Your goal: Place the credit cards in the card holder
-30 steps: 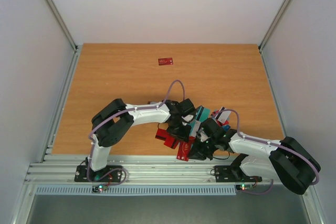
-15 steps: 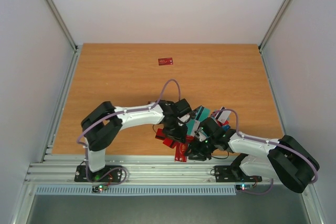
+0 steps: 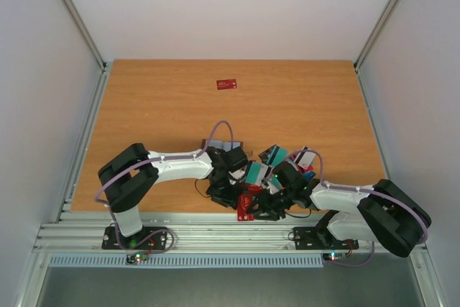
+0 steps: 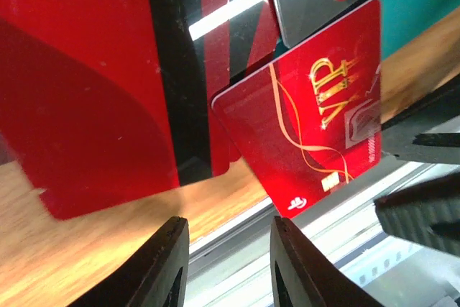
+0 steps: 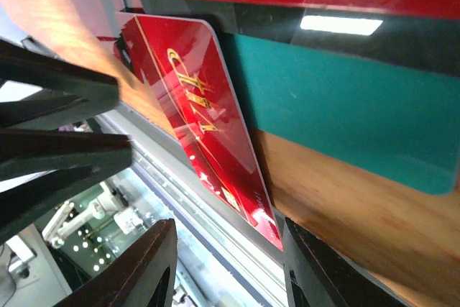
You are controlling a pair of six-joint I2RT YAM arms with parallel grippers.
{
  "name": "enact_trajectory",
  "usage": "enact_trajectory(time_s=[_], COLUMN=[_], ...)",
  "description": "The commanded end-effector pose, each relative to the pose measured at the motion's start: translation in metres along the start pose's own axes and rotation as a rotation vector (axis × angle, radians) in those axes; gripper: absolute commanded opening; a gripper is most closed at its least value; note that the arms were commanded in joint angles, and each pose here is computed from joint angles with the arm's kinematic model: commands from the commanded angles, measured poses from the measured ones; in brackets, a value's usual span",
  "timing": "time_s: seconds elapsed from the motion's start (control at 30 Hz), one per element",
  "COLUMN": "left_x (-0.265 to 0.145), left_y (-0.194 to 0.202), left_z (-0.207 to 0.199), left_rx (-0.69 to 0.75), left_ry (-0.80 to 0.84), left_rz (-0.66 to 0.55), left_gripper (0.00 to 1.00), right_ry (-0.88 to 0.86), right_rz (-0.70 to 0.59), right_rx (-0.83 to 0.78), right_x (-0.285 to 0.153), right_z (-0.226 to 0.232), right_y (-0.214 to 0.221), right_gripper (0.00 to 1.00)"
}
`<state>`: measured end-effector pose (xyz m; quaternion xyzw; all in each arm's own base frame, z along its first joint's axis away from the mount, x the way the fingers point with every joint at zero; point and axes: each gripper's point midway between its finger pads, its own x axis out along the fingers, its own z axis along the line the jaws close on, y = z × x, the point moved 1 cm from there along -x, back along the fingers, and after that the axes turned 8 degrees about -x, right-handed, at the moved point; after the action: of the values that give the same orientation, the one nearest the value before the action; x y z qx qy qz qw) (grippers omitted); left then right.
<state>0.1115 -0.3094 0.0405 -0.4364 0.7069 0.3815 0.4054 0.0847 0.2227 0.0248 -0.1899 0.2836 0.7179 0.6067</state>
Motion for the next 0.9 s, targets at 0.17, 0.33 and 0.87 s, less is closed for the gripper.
enact_trajectory(time_s=[0.17, 0.33, 0.87], left_x=[0.028, 0.038, 0.044], left_y=[0.001, 0.002, 0.009], left_z=[-0.01, -0.012, -0.007], left_rx=[-0.024, -0.046, -0.087], left_ry=[0.098, 0.139, 0.168], left_rz=[0.068, 0.091, 0.098], left_gripper=[0.31, 0.3, 0.28], right_ry=[0.008, -0.05, 0.121], right_rz=[-0.025, -0.012, -0.006], right_rx=[0.031, -0.007, -0.052], right_x=[0.01, 0.014, 0.004], right_z=[-0.022, -0.013, -0.025], right_y=[-0.001, -0.003, 0.013], right_gripper=[0.42, 0.42, 0.52])
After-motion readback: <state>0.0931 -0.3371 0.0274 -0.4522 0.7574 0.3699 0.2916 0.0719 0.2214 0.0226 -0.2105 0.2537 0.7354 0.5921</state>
